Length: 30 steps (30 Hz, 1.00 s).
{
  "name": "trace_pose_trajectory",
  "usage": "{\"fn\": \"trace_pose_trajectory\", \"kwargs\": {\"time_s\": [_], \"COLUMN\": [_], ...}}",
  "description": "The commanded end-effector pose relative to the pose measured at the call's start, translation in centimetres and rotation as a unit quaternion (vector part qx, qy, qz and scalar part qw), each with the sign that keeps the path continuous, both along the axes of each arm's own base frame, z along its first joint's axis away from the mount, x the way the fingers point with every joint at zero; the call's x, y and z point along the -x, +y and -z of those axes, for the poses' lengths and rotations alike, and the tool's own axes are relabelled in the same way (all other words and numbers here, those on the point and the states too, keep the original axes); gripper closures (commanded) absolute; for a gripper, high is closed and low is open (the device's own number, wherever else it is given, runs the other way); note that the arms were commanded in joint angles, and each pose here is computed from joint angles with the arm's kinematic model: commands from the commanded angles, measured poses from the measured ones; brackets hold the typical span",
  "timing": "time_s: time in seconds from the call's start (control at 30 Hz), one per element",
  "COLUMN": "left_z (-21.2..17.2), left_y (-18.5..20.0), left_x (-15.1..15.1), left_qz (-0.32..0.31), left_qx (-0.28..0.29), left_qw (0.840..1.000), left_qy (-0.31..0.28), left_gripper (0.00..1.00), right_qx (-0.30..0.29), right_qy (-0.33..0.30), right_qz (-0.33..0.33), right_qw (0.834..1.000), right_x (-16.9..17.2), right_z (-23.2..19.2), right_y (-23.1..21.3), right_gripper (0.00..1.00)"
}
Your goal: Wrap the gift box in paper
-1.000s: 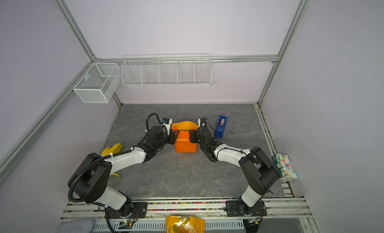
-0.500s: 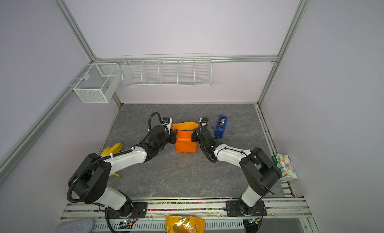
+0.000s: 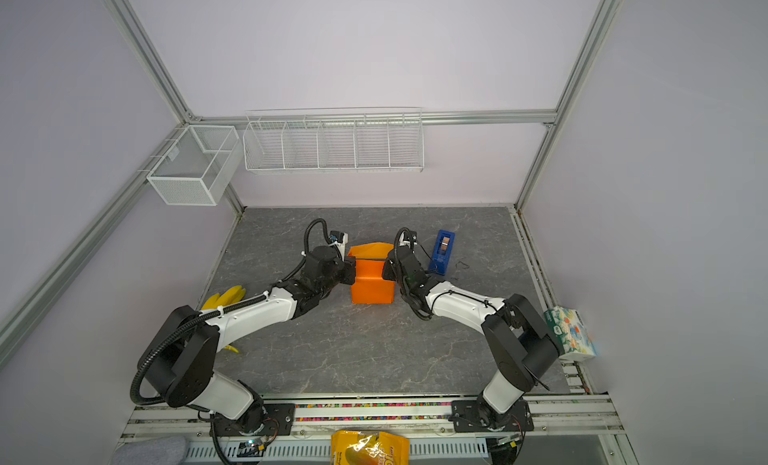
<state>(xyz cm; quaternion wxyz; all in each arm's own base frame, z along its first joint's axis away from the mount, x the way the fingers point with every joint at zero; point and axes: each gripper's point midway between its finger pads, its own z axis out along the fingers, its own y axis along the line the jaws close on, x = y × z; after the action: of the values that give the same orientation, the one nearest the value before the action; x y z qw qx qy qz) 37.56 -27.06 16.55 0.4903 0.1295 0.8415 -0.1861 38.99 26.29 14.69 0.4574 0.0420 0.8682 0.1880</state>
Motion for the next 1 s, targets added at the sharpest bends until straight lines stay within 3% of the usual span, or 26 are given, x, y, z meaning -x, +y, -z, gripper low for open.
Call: {"fn": "trace_pose_trajectory", "kwargs": {"time_s": [0.0,0.23,0.63,0.97], "left_z": [-3.0,-3.9,-1.7,-0.1], "left_y": [-2.5,-3.1,-3.2,-3.3], "left_x": [-0.1,-0.9,-1.2,-1.8], "left_qz": [0.025,0.022,0.018,0.014], "left_qx": [0.022,0.02,0.014,0.011], "left_qw": [0.999,0.999,1.0,1.0], "left_qy": [-0.026,-0.03,-0.022,-0.008], "left_gripper": [0.97,0.98,0.98,0.98], "right_qx": [0.027,0.055,0.08,0.088], "right_qy": [0.018,-0.006,-0.032,-0.02], "right_qz": [-0.047,-0.044,-0.032,-0.037], "right_qw": [0.998,0.997,0.996,0.995], "right_x": [1.7,1.1,-0.1,-1.3], "right_z": [-0.2,-2.1,-3.5,-2.4], "right_y": [1.5,0.9,-0.6,-1.2], "right_gripper": [0.93,0.94,0.93,0.94]}}
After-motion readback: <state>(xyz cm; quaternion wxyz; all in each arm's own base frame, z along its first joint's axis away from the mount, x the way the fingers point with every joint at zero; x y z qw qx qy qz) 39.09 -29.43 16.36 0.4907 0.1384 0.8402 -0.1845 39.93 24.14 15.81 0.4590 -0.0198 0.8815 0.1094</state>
